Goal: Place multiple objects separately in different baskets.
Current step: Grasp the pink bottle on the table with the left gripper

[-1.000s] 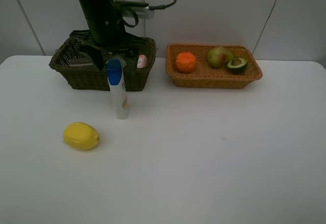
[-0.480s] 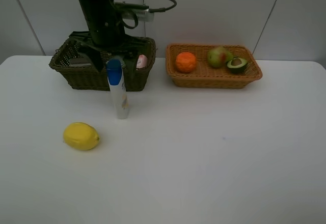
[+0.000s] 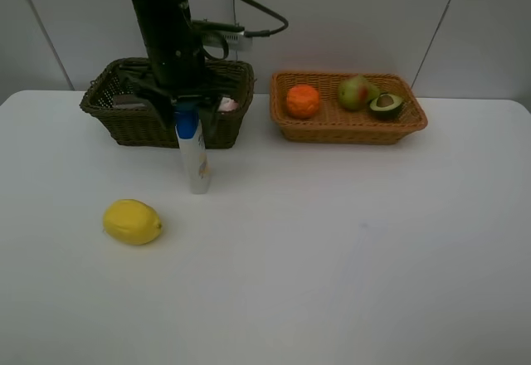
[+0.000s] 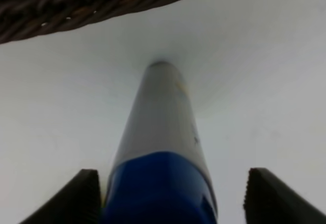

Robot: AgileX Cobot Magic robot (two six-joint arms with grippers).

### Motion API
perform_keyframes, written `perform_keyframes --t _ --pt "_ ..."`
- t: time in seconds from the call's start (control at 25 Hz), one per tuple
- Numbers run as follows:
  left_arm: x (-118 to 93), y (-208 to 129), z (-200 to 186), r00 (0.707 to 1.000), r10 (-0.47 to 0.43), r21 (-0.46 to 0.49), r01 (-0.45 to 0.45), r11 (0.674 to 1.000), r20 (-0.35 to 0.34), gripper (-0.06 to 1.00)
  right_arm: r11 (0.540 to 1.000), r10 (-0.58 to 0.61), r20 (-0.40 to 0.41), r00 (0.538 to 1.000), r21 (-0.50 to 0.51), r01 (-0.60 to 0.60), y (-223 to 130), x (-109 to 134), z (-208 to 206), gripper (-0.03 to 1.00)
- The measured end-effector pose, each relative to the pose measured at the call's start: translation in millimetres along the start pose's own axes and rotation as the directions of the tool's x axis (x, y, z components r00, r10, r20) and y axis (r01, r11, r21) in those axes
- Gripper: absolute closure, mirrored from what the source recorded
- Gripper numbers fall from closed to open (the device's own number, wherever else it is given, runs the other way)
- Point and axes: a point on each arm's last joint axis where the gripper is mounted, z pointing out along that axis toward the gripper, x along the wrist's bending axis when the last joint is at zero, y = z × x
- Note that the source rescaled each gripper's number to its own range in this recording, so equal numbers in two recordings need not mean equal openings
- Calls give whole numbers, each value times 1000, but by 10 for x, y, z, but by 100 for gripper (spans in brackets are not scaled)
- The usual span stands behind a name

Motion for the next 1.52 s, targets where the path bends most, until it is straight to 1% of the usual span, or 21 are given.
perform_keyframes --t 0.04,0.08,1.52 --pt "1 3 18 1000 0 4 0 1000 -2 40 1000 0 0 1000 0 0 0 0 0 -3" --pt "1 6 24 1000 1 3 -1 1000 -3 46 1000 0 0 1000 0 0 0 0 0 -3" --pt "3 7 32 1000 7 4 -7 1000 -5 45 1000 0 0 1000 0 0 0 0 0 -3"
